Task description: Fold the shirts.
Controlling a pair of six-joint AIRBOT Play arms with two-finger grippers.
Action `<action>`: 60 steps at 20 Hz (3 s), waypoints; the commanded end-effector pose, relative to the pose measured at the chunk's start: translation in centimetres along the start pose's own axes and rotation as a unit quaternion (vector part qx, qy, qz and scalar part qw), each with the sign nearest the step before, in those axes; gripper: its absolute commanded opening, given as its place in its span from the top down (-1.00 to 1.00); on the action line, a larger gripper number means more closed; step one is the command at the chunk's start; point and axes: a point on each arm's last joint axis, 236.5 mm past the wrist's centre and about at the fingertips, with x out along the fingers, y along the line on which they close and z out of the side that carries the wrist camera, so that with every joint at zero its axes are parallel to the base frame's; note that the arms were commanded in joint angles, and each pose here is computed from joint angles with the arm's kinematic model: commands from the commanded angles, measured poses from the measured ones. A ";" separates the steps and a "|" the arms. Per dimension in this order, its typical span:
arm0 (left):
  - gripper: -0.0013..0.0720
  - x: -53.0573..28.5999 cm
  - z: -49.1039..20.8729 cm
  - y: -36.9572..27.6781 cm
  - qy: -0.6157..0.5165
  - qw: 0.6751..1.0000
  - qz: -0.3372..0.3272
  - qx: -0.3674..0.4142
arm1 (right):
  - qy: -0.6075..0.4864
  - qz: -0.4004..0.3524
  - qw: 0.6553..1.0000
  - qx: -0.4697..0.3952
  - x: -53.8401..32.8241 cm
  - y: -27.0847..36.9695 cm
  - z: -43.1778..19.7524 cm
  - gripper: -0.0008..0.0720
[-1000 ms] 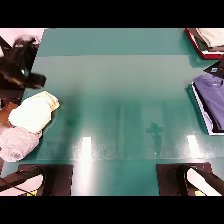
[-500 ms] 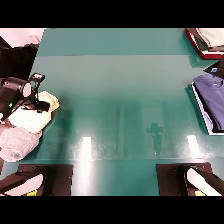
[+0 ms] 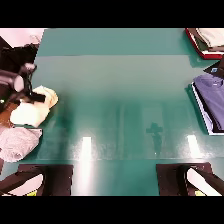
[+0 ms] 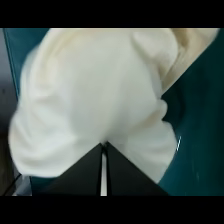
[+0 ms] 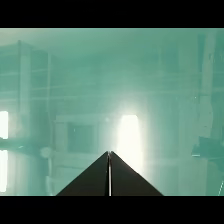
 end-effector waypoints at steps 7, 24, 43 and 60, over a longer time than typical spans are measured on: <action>0.90 -34.1 10.0 -12.9 -0.373 0.865 -0.301 0.149 | -0.005 0.004 1.000 0.001 0.0 0.2 0.2 0.92; -0.49 -20.3 10.4 -29.1 -0.151 0.858 -0.451 0.195 | -0.004 0.003 1.000 0.001 0.0 0.1 0.2 0.92; -0.48 4.2 -5.2 -22.9 0.085 0.911 -0.398 -0.069 | -0.004 0.003 1.000 0.001 0.0 0.1 0.2 0.93; 0.90 0.2 0.5 -22.4 0.020 0.906 -0.422 -0.030 | 0.090 0.054 0.993 -0.052 5.3 4.9 -5.8 -0.44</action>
